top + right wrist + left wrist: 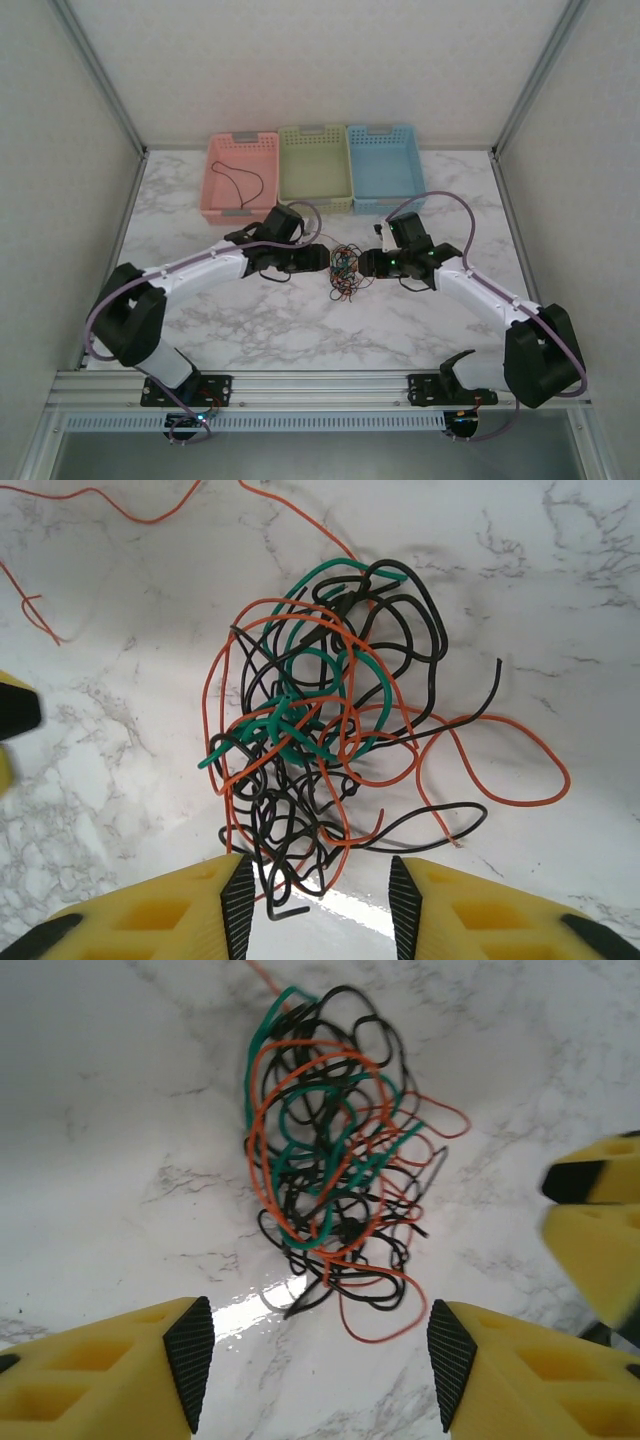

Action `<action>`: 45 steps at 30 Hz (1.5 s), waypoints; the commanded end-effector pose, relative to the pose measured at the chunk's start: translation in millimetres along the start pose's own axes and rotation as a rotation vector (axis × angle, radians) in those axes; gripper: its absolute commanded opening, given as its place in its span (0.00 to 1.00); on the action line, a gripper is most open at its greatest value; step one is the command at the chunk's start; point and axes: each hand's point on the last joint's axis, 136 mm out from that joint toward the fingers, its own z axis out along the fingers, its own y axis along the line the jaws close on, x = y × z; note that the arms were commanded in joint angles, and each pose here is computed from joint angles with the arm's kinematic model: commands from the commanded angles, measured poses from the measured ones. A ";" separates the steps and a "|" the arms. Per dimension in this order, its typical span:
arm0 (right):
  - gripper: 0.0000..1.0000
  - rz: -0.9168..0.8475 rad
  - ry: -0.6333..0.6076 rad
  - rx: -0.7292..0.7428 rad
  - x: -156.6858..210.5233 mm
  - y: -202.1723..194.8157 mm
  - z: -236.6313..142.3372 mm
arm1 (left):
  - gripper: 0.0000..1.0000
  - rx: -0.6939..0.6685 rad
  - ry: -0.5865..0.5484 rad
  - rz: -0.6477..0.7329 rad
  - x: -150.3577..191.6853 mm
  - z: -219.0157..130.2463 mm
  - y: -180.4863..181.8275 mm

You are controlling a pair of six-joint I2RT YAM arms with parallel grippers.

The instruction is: Untangle the cables

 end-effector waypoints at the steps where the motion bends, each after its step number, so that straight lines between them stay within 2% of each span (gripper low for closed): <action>1: 0.38 0.038 0.014 -0.034 -6.3 10.1 -1.5 | 0.59 -0.032 -0.053 -0.062 -12.8 8.4 4.9; 7: 0.36 0.064 0.081 -0.122 1.8 42.7 12.1 | 0.54 -0.033 -0.038 -0.107 -17.7 29.8 5.5; 13: 0.33 0.076 0.159 -0.072 17.0 44.1 33.1 | 0.50 -0.050 -0.032 -0.119 -15.1 38.2 13.2; 22: 0.32 0.040 0.209 0.027 29.2 31.5 51.6 | 0.47 -0.065 -0.031 -0.115 -12.1 39.1 18.4; 26: 0.25 0.035 0.222 0.025 31.9 33.4 56.8 | 0.46 -0.066 -0.029 -0.116 -10.8 39.8 19.7; 33: 0.00 0.016 0.200 0.050 28.1 29.8 52.9 | 0.45 -0.066 -0.015 -0.121 -7.5 45.8 22.2; 41: 0.00 -0.011 0.178 0.098 32.4 16.8 48.8 | 0.40 -0.029 0.005 -0.094 -4.4 43.5 10.6; 45: 0.00 0.001 0.170 0.086 33.6 14.9 51.1 | 0.40 -0.030 0.008 -0.007 -2.2 29.3 5.0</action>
